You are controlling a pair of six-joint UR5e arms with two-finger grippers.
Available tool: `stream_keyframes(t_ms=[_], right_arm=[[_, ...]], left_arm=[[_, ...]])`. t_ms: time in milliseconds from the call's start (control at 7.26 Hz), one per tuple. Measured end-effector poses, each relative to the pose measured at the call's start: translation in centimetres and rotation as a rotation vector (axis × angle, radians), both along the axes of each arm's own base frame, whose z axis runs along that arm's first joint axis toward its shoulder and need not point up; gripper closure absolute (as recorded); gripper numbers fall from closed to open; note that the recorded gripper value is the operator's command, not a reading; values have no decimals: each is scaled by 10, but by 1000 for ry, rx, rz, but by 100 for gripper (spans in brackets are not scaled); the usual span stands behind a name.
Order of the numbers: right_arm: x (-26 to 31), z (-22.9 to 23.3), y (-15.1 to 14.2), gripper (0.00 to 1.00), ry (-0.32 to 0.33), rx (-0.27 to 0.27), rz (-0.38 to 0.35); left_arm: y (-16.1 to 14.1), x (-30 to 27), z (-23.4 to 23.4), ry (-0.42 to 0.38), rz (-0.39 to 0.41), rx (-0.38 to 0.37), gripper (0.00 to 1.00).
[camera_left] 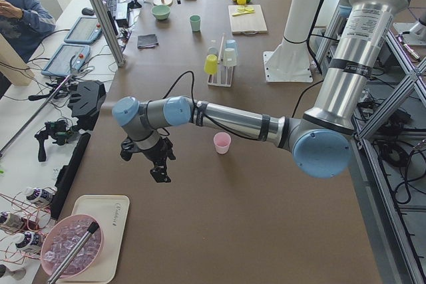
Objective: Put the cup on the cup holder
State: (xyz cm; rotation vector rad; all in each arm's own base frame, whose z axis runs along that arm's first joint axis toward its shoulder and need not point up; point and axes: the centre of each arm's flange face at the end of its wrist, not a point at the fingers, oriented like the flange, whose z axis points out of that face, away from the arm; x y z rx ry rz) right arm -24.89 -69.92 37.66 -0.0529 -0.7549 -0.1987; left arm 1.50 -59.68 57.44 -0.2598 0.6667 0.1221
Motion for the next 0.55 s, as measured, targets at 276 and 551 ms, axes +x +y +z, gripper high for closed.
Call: stream_keyframes(t_ms=[276,551], right_arm=[[-27,2,-34,0,26,-46,-27],[-57,20,-52,0,49,-93,-92]], left_arm=[[-4,34,-46,-63,76,-99,2],[-3,68,-71,-124,157,-154,2]])
